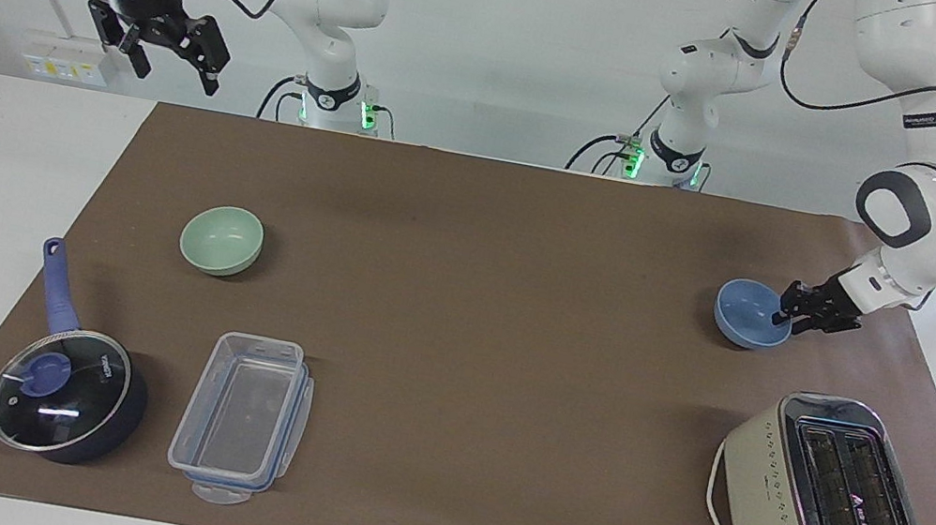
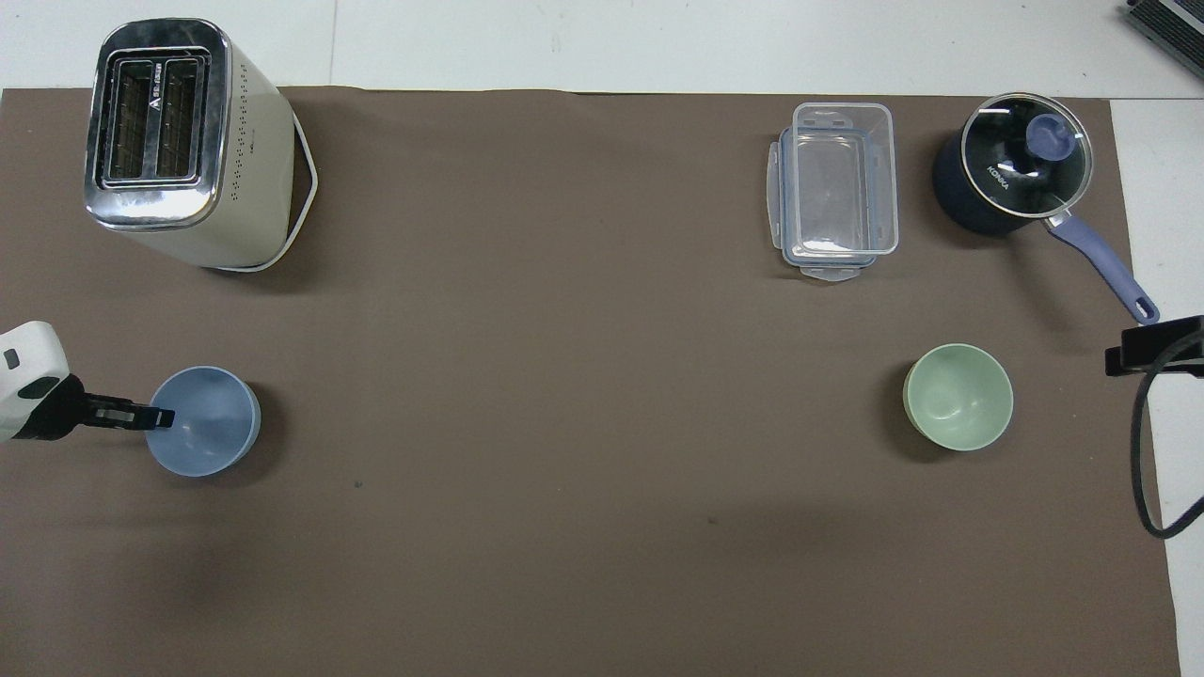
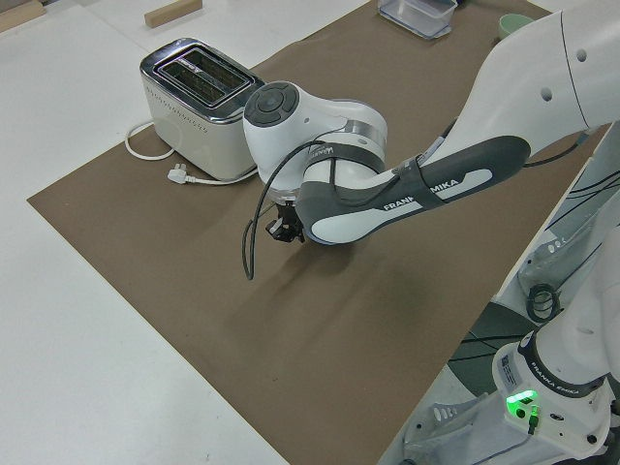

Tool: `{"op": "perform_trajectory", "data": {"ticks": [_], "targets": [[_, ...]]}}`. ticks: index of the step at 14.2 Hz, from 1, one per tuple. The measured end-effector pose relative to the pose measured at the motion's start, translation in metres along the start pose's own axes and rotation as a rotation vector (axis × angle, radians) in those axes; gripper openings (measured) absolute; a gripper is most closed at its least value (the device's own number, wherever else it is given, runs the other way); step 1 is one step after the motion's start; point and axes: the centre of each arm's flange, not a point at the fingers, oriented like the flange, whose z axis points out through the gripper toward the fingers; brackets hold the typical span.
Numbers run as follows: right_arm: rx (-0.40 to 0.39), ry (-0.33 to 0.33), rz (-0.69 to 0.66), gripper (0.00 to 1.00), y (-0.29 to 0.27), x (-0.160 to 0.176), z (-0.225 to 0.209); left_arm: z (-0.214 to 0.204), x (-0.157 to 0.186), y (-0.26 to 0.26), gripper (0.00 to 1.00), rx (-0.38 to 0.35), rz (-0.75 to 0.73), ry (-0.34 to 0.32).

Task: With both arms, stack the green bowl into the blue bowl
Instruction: 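Reach the left gripper to the blue bowl rim and grasp it, then slide the blue bowl with the left gripper toward the table center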

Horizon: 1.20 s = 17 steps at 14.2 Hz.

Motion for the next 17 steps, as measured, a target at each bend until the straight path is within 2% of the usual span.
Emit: {"op": "perform_trajectory", "data": {"ticks": [1,2,3,10,17], "targets": [[0.0,0.0,0.0,1.0,0.0,0.0,0.0,0.001,0.0,0.002,0.26,-0.002,0.002,-0.003],[0.0,0.0,0.0,1.0,0.0,0.0,0.0,0.002,0.0,0.003,0.18,-0.003,0.004,-0.005],[0.0,0.0,0.0,1.0,0.0,0.0,0.0,0.002,0.0,0.003,0.04,-0.004,0.005,-0.006],[0.0,0.0,0.001,1.0,0.0,0.0,0.0,-0.009,0.002,0.022,0.04,-0.012,0.037,-0.014],[0.0,0.0,0.005,1.0,0.003,0.0,0.0,-0.046,0.013,0.111,0.04,-0.013,0.049,-0.031]]}}
